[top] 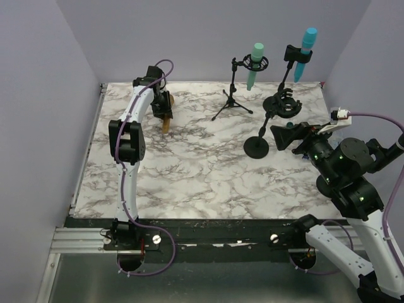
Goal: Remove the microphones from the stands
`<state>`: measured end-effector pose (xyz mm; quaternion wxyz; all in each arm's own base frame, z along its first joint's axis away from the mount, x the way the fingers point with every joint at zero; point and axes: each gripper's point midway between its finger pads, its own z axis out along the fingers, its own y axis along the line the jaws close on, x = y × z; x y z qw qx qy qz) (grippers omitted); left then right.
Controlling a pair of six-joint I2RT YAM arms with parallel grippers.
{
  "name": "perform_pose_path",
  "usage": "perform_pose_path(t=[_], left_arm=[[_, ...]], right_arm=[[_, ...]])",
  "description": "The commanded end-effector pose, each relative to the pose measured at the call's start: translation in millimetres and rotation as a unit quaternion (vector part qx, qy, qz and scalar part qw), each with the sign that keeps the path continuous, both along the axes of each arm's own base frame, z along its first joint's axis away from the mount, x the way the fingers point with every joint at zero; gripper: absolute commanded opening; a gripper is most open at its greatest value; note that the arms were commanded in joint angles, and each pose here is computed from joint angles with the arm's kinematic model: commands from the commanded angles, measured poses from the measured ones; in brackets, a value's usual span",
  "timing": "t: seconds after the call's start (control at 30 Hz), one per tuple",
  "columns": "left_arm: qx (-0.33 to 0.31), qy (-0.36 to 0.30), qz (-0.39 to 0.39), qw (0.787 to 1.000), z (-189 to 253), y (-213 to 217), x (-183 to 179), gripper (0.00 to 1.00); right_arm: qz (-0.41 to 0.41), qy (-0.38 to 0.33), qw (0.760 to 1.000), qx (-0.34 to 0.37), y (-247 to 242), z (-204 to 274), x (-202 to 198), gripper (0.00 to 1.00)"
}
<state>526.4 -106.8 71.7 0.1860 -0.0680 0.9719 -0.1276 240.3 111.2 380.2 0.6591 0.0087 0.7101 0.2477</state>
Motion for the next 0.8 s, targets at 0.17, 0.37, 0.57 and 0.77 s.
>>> perform_pose_path(t=[0.17, 0.37, 0.57, 0.77], left_arm=[[-0.074, -0.001, 0.043, 0.996, 26, -32, -31, 0.0], [-0.086, -0.015, 0.254, 0.963, 8, -15, -74, 0.0], [-0.051, -0.007, 0.316, 0.947, -11, -27, -90, 0.0], [-0.013, 0.0, 0.315, 0.949, -21, -60, -108, 0.13]], right_arm=[[-0.006, 0.001, 1.0, -0.006, -1, -6, 2, 1.0], [0.0, 0.007, 1.0, -0.002, 2, -12, 2, 1.0], [0.005, 0.008, 1.0, 0.003, 3, -16, 0, 1.0], [0.005, 0.011, 1.0, 0.011, 2, -18, -3, 1.0]])
